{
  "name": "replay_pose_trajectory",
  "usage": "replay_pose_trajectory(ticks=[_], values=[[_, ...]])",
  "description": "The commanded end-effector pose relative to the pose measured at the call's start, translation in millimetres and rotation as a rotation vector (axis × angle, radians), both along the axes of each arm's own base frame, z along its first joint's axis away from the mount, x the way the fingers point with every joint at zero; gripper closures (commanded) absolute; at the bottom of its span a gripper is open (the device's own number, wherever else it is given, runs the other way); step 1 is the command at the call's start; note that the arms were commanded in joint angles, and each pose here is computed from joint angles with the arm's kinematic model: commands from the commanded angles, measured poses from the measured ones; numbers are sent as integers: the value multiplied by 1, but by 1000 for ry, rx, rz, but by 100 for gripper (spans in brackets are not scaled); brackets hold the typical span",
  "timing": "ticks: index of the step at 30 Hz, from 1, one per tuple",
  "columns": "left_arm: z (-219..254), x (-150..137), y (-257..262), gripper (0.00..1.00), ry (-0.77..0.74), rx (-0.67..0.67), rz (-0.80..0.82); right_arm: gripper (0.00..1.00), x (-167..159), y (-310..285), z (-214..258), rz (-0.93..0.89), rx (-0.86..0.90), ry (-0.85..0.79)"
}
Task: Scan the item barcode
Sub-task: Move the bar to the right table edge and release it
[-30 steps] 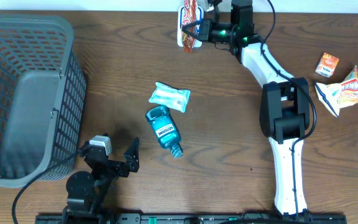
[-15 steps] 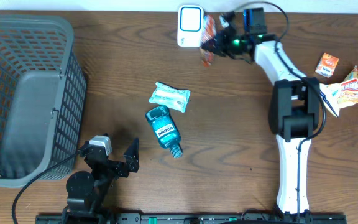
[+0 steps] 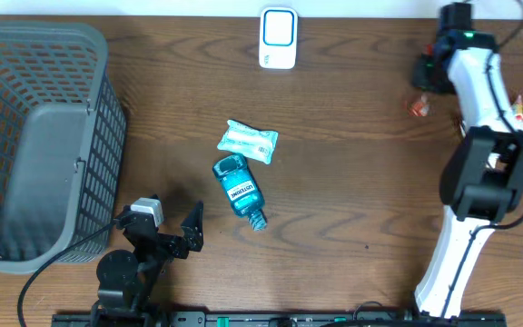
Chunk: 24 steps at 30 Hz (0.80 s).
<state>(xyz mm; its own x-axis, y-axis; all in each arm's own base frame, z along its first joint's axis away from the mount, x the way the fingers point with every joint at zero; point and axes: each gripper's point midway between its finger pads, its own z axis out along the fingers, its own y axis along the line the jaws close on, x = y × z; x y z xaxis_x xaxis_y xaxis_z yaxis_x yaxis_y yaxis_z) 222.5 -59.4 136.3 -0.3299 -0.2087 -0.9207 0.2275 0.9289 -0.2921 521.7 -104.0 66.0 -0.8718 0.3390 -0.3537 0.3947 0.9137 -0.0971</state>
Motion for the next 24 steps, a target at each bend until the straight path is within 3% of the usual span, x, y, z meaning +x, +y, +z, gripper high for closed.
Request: replay_pose_trajectory(ticks=[1, 4, 9, 12, 17, 20, 21, 22, 24], values=[[-11, -2, -1, 2, 32, -2, -9, 74, -19, -62, 11, -114, -177, 40], [-11, -2, -1, 2, 32, -2, -9, 61, -30, -79, 9, -150, -169, 64], [-11, -2, -1, 2, 32, -2, -9, 61, -43, -87, 13, -167, -152, 94], [-11, -2, -1, 2, 32, -2, -9, 51, -38, -75, 25, -146, -101, 53], [-11, -2, -1, 2, 32, -2, -9, 36, -17, -13, 70, -14, 153, -114], [-11, -2, -1, 2, 32, -2, -9, 33, -12, 45, 92, 109, 350, -164], [-11, -2, -1, 2, 32, -2, -9, 25, -13, 64, 95, 147, 411, -165], [-11, -2, -1, 2, 32, -2, -9, 1, -16, 87, 98, 190, 483, -156], [-11, -2, -1, 2, 32, -2, -9, 1, -25, 126, 98, 214, 608, -109]])
